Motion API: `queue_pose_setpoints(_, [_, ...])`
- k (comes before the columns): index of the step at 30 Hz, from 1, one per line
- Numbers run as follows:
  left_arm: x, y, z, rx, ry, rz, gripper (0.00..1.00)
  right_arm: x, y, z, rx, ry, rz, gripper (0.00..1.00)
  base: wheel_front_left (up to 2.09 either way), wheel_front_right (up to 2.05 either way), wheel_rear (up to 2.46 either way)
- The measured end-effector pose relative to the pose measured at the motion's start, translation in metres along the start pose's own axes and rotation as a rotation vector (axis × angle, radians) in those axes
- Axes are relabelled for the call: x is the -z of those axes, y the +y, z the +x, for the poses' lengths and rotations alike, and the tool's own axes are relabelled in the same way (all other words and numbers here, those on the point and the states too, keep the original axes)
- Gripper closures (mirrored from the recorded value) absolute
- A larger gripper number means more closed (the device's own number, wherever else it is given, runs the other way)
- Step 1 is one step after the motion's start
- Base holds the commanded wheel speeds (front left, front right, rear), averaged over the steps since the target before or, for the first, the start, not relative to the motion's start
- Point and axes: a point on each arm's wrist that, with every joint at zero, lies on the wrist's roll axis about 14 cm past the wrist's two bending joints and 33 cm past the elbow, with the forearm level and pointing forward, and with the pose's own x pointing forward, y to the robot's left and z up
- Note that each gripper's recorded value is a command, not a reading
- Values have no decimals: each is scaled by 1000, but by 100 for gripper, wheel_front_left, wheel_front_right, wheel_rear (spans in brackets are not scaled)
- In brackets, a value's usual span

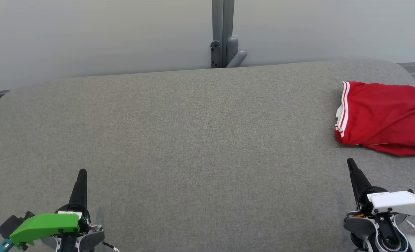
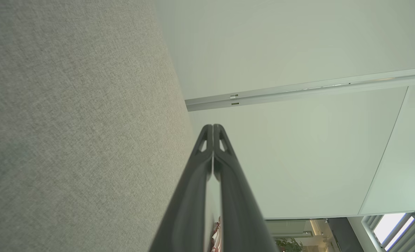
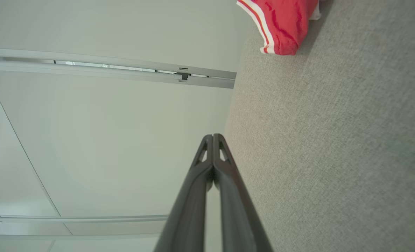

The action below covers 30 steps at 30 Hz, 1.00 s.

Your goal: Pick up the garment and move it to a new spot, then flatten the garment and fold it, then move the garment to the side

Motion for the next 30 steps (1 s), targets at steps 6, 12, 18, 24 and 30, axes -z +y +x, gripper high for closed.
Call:
queue_pose_setpoints(6, [0, -4, 2, 15, 3, -41, 100, 0, 3, 1, -12, 2, 49, 100, 0, 0, 0])
queue_pose_setpoints(12, [-1, -9, 5, 31, 6, -92, 100, -1, 7, 3, -26, 6, 102, 100, 0, 0, 0])
queue_pose_setpoints(18, [-1, -11, 6, 41, 8, -127, 100, -2, 10, 4, -37, 8, 147, 100, 0, 0, 0])
queue_pose_setpoints(24, [-2, -14, 8, 50, 10, -150, 100, -2, 12, 4, -45, 11, 168, 100, 0, 0, 0])
queue_pose_setpoints(30, [-2, -14, 8, 50, 10, -150, 100, -2, 12, 5, -45, 11, 168, 100, 0, 0, 0])
